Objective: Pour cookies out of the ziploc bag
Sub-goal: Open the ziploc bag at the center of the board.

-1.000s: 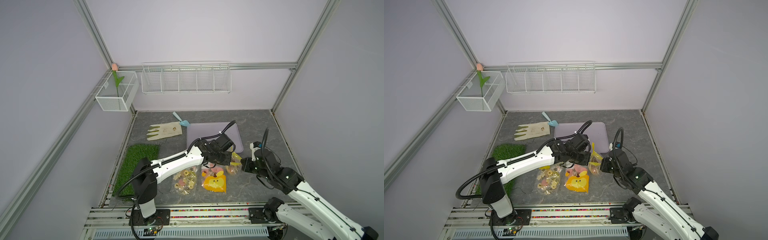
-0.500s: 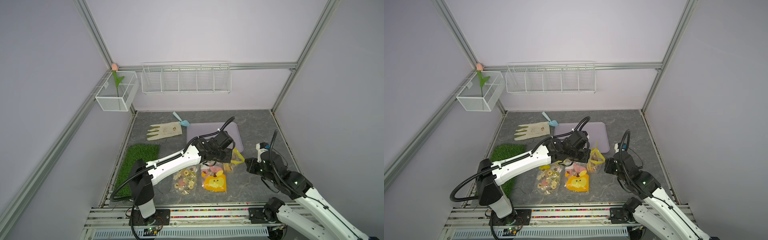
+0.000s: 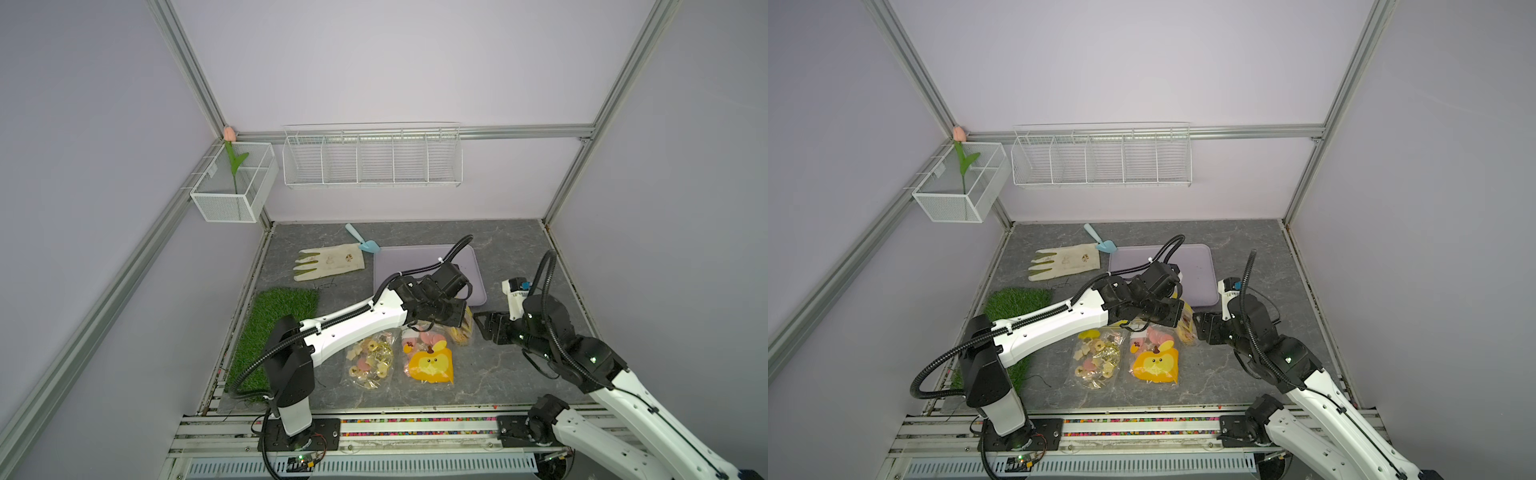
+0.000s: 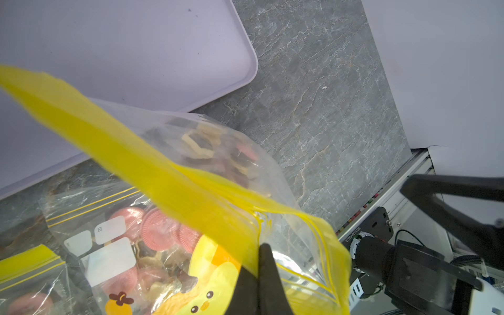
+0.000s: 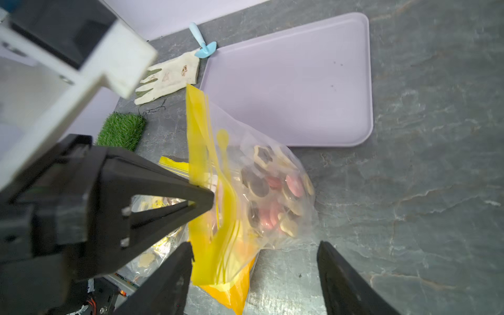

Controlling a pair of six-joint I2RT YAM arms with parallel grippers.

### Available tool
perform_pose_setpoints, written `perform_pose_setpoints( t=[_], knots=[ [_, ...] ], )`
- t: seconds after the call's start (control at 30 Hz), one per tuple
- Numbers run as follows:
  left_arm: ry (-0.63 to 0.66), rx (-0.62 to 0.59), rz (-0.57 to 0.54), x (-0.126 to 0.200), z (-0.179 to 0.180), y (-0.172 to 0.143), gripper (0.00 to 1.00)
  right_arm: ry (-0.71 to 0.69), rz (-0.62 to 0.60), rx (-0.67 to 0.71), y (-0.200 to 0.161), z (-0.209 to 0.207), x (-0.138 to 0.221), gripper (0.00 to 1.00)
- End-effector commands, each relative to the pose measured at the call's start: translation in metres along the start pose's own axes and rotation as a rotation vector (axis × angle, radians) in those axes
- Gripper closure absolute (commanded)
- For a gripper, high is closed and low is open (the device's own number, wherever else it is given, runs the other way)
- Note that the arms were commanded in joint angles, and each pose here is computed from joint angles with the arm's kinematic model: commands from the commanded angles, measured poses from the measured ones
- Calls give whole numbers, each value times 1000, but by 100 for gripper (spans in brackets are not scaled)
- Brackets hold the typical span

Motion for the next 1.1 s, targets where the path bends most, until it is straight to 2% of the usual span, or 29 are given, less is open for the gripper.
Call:
perform_pose_setpoints(
  t=[0.0,0.13,0.47,0.87,1.07],
  knots=[
    [-18,-50,-12,4,-7,7,100,49,-5,87,14,11,-4,24],
    [-21,-66,-20,8,-10,8,100,77,30,102,23,18,-17,24],
    [4,-69,-16,10,-9,8,100,20,137,65,20,3,-49,26],
    [-3,-103,-10,8,-17,4,100,42,246,65,22,2,-75,30],
    [1,-122,9,3,-20,1,100,35,272,90,27,2,-88,41]
  ],
)
Point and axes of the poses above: each gripper's point midway between its finger pads, its own x axis back along the fingers, its own z axis along the line the jaws close on, y = z × x, the point moved 9 cm from there along x, back along the fingers, and after that the axes turned 1 degree about -x, right-handed, at the moved point
